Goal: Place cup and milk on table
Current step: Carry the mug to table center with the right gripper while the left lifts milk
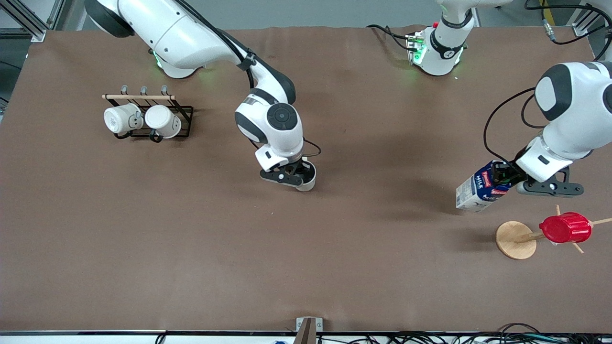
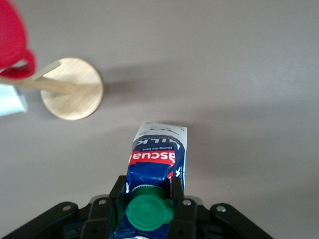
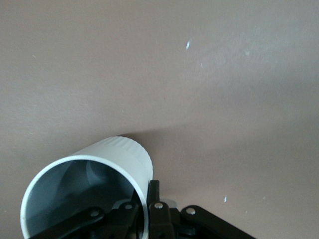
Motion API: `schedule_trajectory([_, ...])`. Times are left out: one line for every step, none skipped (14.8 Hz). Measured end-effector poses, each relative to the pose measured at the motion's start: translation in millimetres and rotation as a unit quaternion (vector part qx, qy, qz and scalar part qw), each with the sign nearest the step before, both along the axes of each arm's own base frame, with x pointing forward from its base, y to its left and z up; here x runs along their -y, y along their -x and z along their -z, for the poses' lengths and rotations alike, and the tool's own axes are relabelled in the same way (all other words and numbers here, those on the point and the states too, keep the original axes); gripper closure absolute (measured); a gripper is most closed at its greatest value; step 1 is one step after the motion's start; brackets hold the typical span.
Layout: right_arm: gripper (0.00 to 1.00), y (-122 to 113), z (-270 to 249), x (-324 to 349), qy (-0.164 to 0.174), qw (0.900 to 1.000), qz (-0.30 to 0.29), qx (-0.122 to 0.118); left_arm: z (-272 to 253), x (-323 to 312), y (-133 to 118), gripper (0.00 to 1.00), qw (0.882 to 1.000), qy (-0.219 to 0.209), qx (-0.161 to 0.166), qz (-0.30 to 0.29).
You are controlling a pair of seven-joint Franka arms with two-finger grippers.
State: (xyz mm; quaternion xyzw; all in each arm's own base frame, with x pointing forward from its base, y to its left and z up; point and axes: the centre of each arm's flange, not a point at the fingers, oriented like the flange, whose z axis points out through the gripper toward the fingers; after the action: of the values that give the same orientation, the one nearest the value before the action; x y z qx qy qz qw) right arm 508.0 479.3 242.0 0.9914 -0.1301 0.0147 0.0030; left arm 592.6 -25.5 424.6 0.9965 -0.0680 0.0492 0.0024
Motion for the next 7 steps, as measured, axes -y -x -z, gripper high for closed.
schedule_trajectory([0.89,2,5,-1,0.001,1.000,0.001,-0.003,-1,11,0,0.60,1.000,0.001,0.001,0.008])
schedule_trajectory([0.87,2,8,-1,0.002,1.000,0.003,-0.005,-2,24,1,0.60,1.000,0.003,0.001,0.015])
schedule_trajectory([0.79,1,8,-1,0.002,1.000,0.008,-0.005,-3,36,2,0.60,1.000,0.004,0.002,0.019])
schedule_trajectory([0.70,0,7,-1,0.001,1.000,0.014,-0.003,-5,50,4,0.60,1.000,0.005,0.002,0.021])
schedule_trajectory([0.61,-3,0,-1,-0.001,1.000,0.019,0.000,-6,65,6,0.60,1.000,0.004,0.002,0.019])
schedule_trajectory([0.50,-9,-13,1,0.001,1.000,0.025,0.004,-6,82,9,0.60,1.000,0.003,0.001,0.015])
schedule_trajectory([0.41,-18,-33,9,0.008,0.999,0.034,0.008,-6,99,12,0.60,1.000,0.004,0.001,0.011])
